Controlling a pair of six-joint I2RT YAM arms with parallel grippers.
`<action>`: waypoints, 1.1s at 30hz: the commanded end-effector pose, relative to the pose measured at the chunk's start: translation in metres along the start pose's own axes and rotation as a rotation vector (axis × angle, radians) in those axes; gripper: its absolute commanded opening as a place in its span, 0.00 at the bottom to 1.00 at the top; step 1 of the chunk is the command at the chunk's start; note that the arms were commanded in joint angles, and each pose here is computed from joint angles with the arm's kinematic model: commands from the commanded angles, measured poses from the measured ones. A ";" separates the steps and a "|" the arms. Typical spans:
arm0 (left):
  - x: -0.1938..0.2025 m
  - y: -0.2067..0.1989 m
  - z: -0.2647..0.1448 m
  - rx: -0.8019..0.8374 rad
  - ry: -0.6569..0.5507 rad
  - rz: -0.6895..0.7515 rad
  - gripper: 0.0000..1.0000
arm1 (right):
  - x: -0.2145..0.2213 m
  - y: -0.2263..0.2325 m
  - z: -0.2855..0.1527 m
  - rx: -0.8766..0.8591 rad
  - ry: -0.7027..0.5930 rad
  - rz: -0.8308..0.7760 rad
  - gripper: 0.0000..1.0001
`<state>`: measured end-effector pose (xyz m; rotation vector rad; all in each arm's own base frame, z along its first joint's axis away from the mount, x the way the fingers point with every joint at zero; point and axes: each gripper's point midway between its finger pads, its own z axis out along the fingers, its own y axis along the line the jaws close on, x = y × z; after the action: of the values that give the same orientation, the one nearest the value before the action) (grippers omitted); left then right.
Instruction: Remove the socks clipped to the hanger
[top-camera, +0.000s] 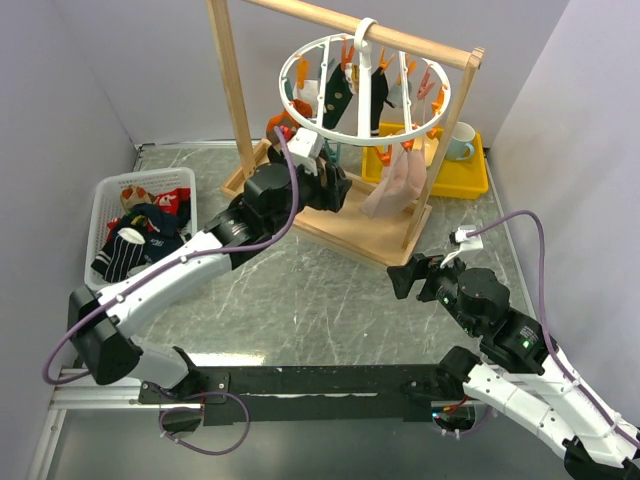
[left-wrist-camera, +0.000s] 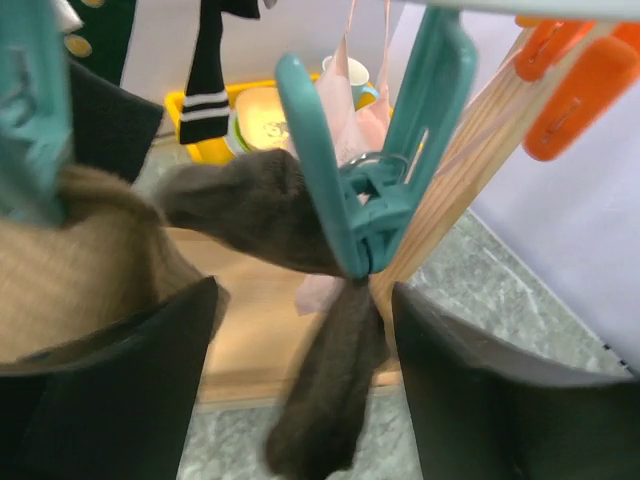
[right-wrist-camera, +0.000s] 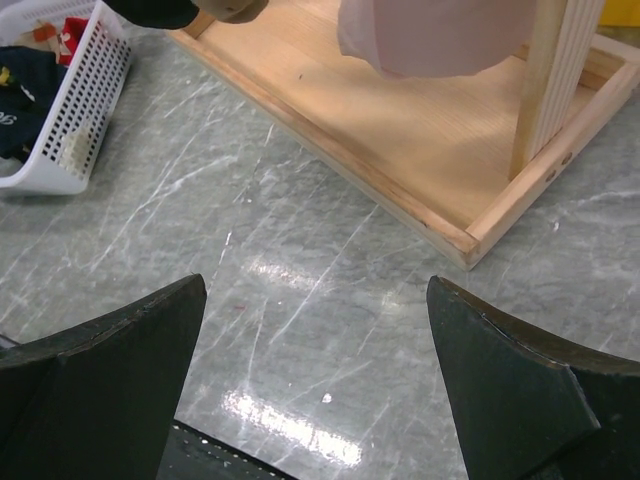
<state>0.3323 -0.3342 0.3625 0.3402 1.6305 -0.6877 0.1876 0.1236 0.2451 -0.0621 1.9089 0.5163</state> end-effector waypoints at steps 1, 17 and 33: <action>-0.010 -0.012 0.007 0.039 -0.006 0.004 0.61 | -0.028 0.004 -0.006 0.000 -0.074 0.001 1.00; -0.022 -0.021 -0.009 0.072 -0.039 -0.030 0.01 | -0.122 0.046 -0.010 -0.072 -0.233 -0.040 0.97; -0.024 -0.024 -0.032 0.038 -0.092 -0.117 0.35 | -0.186 0.099 0.018 -0.151 -0.294 0.046 0.94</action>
<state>0.2977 -0.3402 0.3758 0.3091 1.6085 -0.8150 0.2513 0.1848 0.4090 -0.0829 1.6723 0.6022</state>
